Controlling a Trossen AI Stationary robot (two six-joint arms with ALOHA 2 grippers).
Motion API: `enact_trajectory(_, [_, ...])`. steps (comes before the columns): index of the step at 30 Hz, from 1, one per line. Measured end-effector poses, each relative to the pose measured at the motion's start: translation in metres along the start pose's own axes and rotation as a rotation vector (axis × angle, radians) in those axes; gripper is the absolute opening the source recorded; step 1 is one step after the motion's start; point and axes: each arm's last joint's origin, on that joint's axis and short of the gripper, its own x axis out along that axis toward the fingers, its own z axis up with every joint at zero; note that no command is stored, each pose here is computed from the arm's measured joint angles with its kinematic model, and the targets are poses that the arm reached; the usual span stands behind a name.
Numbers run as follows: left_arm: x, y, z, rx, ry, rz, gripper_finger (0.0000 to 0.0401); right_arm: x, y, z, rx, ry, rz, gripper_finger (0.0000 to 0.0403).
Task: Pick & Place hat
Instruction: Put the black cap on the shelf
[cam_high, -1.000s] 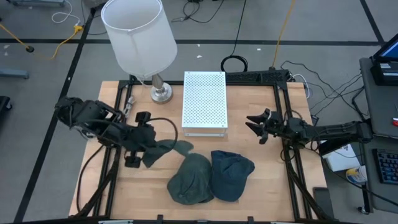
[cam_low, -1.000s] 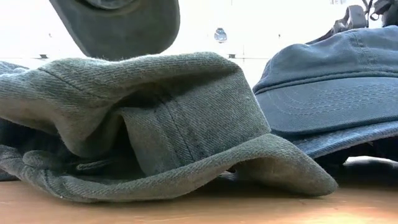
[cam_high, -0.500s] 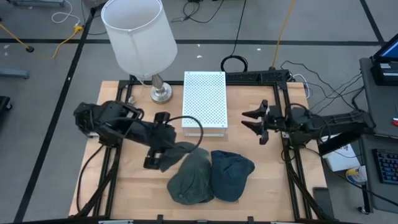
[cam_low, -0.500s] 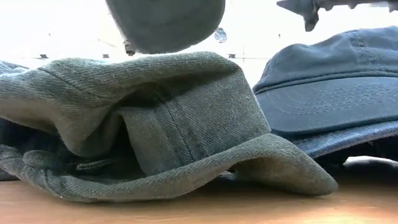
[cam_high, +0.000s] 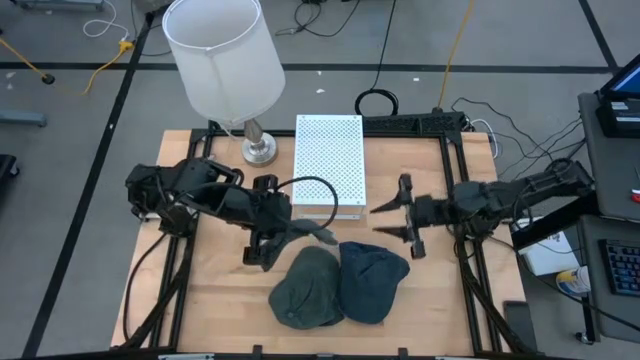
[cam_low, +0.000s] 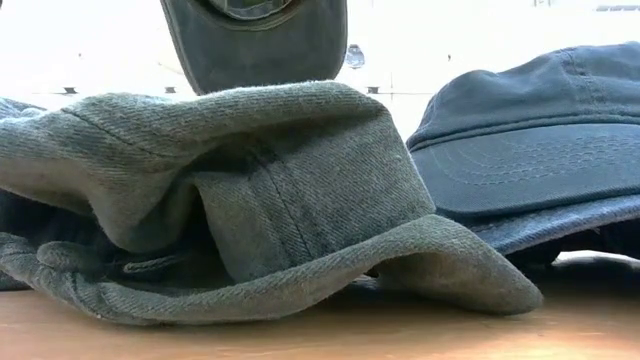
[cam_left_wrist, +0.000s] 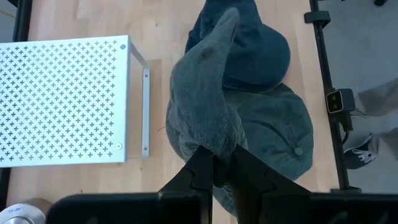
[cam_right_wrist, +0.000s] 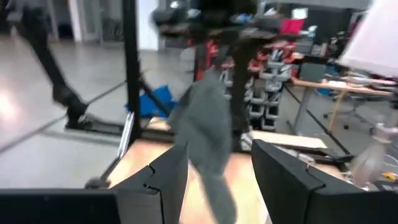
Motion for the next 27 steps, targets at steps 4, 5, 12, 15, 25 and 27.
enact_trajectory(4, [0.0,0.002,0.0,0.006,0.0,0.001,0.0026,0.02,0.013,-0.017,-0.042,0.092,-0.024,0.0169])
enact_trajectory(5, [0.0,0.002,0.001,0.004,0.001,0.0,0.0026,0.025,0.015,-0.021,-0.049,0.103,-0.039,0.0169])
enact_trajectory(12, [0.0,0.003,0.001,0.013,0.001,-0.002,0.0026,0.059,0.025,-0.043,-0.061,0.14,-0.107,0.0169])
enact_trajectory(15, [0.001,0.003,0.001,0.013,0.002,-0.004,0.0026,0.07,0.031,-0.051,-0.054,0.139,-0.105,0.0169])
enact_trajectory(25, [0.0,0.001,0.0,0.013,0.009,-0.037,0.0026,0.097,0.036,-0.071,-0.051,0.111,-0.186,0.0169])
enact_trajectory(27, [0.0,0.0,0.0,0.018,0.009,-0.039,0.0026,0.099,0.037,-0.073,-0.047,0.103,-0.188,0.0169])
